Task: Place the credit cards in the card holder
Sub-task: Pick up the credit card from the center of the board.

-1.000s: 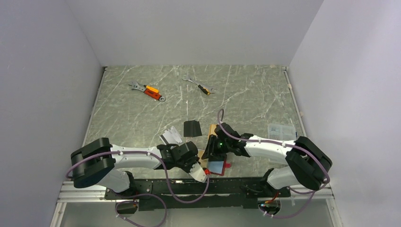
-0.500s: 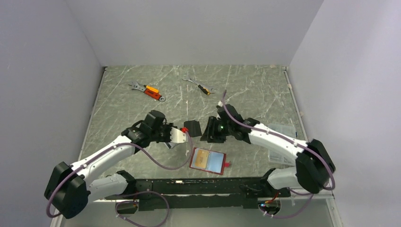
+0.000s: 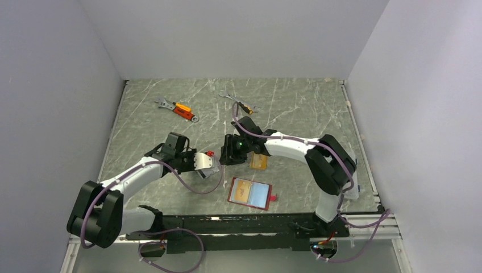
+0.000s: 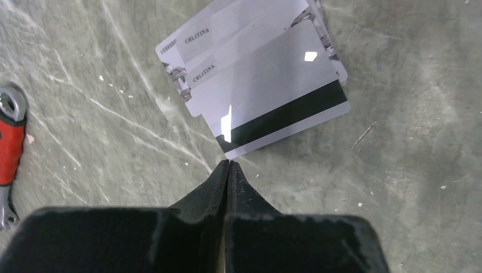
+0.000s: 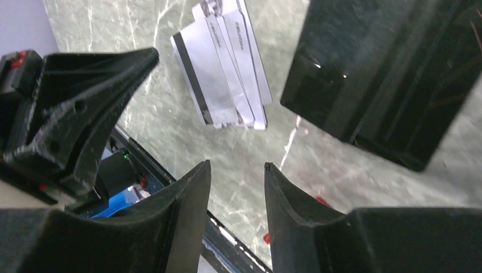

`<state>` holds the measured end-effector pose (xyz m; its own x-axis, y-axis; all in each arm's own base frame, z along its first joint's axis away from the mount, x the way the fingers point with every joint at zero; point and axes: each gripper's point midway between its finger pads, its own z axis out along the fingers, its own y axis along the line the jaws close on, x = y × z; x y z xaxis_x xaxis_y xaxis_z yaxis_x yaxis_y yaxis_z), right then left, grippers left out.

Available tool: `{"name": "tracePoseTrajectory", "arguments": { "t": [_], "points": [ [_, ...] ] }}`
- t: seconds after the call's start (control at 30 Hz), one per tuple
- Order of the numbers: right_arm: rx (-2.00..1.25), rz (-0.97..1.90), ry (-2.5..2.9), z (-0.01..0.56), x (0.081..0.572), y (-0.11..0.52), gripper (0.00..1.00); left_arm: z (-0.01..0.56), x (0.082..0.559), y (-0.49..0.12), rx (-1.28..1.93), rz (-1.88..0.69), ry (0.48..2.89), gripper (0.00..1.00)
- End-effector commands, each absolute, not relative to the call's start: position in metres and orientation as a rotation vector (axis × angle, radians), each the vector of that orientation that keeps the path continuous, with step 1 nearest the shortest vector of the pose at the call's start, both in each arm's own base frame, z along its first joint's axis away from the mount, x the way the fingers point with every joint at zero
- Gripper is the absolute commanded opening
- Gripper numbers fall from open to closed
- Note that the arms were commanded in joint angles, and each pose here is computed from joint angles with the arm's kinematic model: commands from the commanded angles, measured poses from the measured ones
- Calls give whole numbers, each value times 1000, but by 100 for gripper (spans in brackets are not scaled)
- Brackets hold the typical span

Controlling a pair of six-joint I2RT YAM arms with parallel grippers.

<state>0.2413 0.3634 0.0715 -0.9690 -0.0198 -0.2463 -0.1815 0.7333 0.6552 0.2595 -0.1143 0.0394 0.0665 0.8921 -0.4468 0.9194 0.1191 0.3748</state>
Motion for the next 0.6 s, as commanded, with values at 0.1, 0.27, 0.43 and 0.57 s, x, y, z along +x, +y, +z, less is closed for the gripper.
{"name": "tracePoseTrajectory", "arguments": {
  "t": [0.1, 0.27, 0.43, 0.57],
  "points": [
    [-248, 1241, 2586, 88, 263, 411, 42, 49, 255, -132, 1783, -159, 1691, 3],
    [-243, 1282, 2593, 78, 268, 423, 42, 34, 250, -129, 1819, -158, 1691, 2],
    [-237, 1305, 2600, 73, 268, 431, 42, 26, 249, -126, 1834, -129, 1677, 2],
    [-243, 1317, 2599, 67, 267, 436, 42, 21, 249, -123, 1840, -116, 1686, 1]
  ]
}}
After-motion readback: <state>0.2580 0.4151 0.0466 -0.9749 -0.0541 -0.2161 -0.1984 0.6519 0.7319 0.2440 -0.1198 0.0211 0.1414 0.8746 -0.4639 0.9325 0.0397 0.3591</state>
